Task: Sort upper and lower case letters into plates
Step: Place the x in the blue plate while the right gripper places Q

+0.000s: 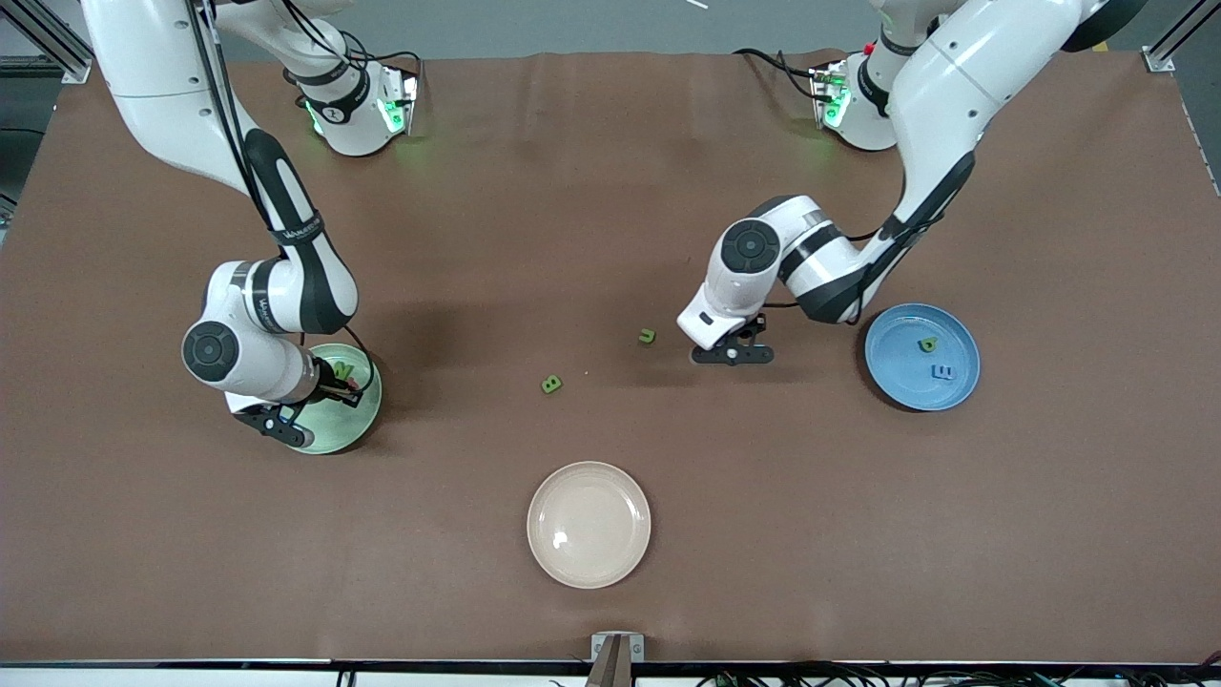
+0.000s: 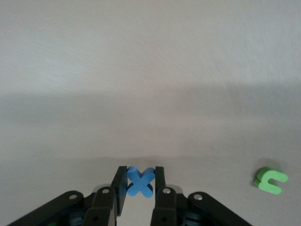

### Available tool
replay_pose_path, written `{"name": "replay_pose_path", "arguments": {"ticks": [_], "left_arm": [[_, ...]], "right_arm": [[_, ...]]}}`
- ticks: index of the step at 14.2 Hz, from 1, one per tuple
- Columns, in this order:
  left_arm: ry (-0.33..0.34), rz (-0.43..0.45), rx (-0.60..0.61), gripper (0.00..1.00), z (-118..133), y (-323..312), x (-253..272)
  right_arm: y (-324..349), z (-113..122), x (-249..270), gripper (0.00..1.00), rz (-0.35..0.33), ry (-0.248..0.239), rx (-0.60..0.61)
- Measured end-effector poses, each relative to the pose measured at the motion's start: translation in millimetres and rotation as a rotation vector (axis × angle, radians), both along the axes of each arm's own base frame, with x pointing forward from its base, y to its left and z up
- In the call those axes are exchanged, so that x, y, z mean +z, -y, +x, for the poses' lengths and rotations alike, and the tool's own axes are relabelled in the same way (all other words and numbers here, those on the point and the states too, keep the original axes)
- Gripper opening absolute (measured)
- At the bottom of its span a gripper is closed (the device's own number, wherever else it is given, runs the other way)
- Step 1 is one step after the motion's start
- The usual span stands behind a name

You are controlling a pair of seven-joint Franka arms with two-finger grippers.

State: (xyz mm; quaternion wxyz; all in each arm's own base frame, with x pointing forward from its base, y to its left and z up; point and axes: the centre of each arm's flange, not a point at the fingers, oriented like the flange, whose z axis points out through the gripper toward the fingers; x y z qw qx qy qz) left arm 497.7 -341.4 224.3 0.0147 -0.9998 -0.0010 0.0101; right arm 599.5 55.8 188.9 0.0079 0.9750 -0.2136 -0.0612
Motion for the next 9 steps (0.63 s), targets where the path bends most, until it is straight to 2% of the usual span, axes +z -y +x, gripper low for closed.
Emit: {"name": "replay_pose_path", "arguments": {"ticks": [3,6,8,9], "left_arm": [[-0.023,0.003,0.020,0.28,20,-44,42],[-0.059,-0.003,0.012,0.28,33,-111,61],[-0.054,0.015,-0.023,0.28,37,-163,58],[-0.051,0.035,-0.037,0.28,38,-188,53]], "right_arm": [[0,0,-6,0.36,-0.003,0.003,0.000],[0,0,-6,0.38,-0.003,0.003,0.000],[-1,2,-3,0.53,-0.001,0.000,0.002],[-3,5,2,0.64,0.001,-0.011,0.004]]}}
